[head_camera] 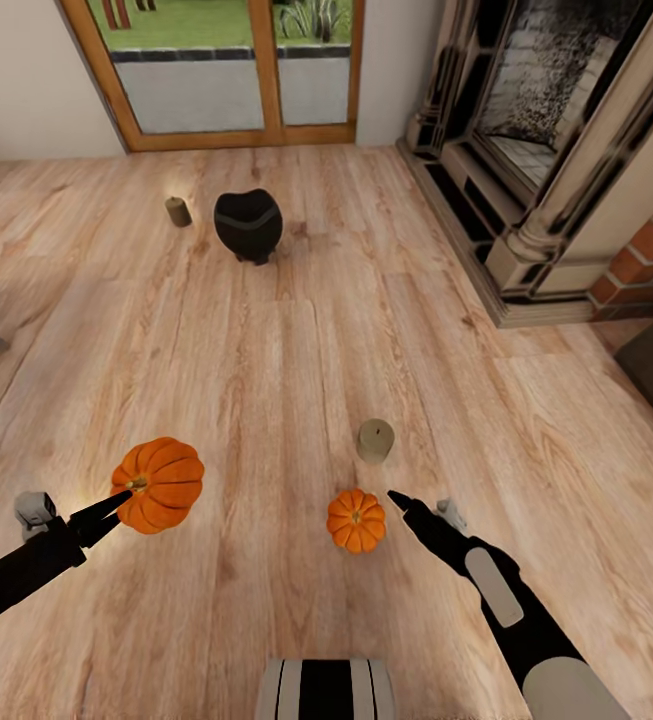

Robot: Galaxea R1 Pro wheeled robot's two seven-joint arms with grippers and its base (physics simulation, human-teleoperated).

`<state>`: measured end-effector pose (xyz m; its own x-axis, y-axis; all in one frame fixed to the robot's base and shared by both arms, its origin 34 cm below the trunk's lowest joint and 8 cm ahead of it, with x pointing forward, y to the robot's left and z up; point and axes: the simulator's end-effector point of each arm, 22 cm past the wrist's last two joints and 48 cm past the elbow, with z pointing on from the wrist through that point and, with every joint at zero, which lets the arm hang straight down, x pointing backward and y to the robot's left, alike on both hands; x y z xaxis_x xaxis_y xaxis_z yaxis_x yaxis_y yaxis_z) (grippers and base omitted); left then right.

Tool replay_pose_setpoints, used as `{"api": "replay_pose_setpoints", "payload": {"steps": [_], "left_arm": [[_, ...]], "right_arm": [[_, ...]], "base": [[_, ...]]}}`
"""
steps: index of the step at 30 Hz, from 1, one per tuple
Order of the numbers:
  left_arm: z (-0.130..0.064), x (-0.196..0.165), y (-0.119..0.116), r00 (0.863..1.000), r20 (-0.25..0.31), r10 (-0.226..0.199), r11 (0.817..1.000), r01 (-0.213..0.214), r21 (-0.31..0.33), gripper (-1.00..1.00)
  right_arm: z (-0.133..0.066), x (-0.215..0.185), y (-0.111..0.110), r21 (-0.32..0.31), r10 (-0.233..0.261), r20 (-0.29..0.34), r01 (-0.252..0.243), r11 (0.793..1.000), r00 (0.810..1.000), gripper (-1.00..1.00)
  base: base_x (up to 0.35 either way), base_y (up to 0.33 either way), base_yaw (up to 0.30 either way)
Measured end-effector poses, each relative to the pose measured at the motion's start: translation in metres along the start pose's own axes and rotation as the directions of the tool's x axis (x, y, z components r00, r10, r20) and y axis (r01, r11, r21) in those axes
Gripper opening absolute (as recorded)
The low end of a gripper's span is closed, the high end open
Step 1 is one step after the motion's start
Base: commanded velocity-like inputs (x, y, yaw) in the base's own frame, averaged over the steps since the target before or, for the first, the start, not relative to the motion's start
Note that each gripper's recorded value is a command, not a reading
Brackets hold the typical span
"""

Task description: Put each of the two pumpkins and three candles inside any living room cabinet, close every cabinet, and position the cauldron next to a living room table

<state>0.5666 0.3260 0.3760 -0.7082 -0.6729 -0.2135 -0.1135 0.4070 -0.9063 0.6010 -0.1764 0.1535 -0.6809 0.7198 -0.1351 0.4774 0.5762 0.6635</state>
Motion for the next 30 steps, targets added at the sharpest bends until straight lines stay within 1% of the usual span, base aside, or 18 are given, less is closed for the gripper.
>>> {"api": "replay_pose_setpoints", "payload": {"steps": [2, 4, 7, 11, 13, 15, 21, 30], "left_arm": [[0.001, 0.001, 0.004, 1.000, -0.003, -0.005, 1.000, 0.005, -0.005, -1.00], [0.002, 0.003, 0.008, 1.000, -0.006, -0.010, 1.000, 0.010, -0.011, -1.00], [0.003, 0.005, 0.013, 1.000, -0.012, -0.017, 1.000, 0.017, -0.019, -1.00], [0.005, 0.008, 0.021, 0.999, -0.018, -0.028, 0.999, 0.027, -0.030, -1.00], [0.006, 0.010, 0.025, 0.999, -0.021, -0.033, 0.999, 0.032, -0.036, -1.00], [0.006, 0.012, 0.028, 0.999, -0.024, -0.039, 0.998, 0.038, -0.040, -1.00], [0.008, 0.016, 0.038, 0.998, -0.032, -0.051, 0.997, 0.049, -0.056, -1.00], [0.008, 0.015, 0.037, 0.998, -0.029, -0.053, 0.997, 0.051, -0.050, -1.00]], "right_arm": [[0.002, 0.002, -0.004, 0.004, 0.004, -0.003, -0.004, 1.000, 1.000, 1.00], [0.003, 0.007, -0.013, 0.019, 0.013, -0.013, -0.012, 1.000, 1.000, 1.00], [0.005, 0.020, -0.037, 0.060, 0.038, -0.036, -0.036, 0.998, 0.999, 1.00], [0.004, 0.018, -0.062, 0.100, 0.040, -0.023, -0.037, 0.994, 0.999, 1.00], [0.002, 0.024, -0.079, 0.130, 0.050, -0.034, -0.045, 0.991, 0.998, 1.00], [0.003, 0.031, -0.088, 0.142, 0.059, -0.045, -0.052, 0.989, 0.997, 1.00], [0.007, 0.032, -0.082, 0.068, 0.054, -0.026, -0.052, 0.996, 0.998, 1.00], [0.008, 0.032, -0.079, 0.054, 0.050, -0.024, -0.049, 0.997, 0.998, 1.00]], "base": [[0.000, 0.000, 0.000], [0.000, 0.000, 0.000], [0.000, 0.000, 0.000], [0.000, 0.000, 0.000], [0.000, 0.000, 0.000], [0.000, 0.000, 0.000], [0.000, 0.000, 0.000], [0.000, 0.000, 0.000]]}}
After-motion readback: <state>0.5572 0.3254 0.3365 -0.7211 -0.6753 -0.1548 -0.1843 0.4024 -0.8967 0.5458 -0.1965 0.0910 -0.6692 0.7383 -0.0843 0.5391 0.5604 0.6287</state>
